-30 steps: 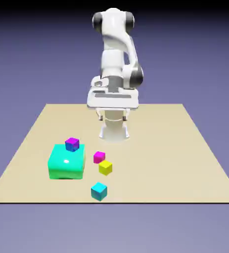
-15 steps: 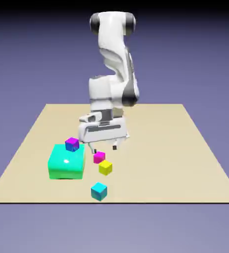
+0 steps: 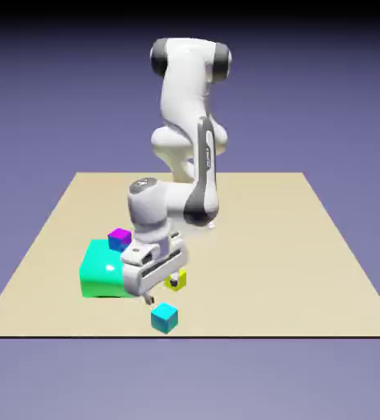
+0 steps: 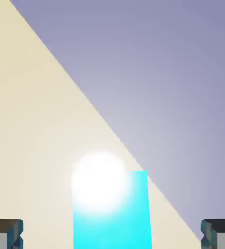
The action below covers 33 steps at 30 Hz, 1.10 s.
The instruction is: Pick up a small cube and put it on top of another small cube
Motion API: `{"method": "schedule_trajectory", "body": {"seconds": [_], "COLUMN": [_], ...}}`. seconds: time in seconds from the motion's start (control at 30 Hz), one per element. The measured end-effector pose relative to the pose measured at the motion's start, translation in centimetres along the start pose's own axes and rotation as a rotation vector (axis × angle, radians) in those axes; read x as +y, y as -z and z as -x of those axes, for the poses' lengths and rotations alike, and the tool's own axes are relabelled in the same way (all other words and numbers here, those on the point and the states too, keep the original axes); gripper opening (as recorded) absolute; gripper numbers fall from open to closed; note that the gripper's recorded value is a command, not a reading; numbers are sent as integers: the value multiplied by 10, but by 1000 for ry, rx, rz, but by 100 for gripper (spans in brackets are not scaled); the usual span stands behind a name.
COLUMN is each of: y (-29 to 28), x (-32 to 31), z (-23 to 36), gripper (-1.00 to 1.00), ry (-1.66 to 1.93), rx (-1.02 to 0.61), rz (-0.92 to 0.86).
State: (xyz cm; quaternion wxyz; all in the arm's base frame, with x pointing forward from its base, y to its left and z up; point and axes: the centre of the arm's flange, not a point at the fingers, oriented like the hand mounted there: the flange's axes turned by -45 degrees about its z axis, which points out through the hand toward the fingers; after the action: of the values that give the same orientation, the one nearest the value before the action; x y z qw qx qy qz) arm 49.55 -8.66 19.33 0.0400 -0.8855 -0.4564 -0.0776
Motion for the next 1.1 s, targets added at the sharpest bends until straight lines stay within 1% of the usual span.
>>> {"method": "schedule_trajectory", "body": {"seconds": [0.17,0.2,0.27,0.43,0.47,0.77,1.1], "y": [-66,-70,-70,-3,9,109,176], "x": [0,0,0,0,1,-8,-66], "z": [3,3,3,0,6,100,184], "gripper": [0,-100,-100,-100,-100,-100,-100], "ry": [1,0,0,1,1,-14,-1], "rx": [0,0,0,0,1,8,5], "rz": [0,0,-1,-1,0,4,-3]}}
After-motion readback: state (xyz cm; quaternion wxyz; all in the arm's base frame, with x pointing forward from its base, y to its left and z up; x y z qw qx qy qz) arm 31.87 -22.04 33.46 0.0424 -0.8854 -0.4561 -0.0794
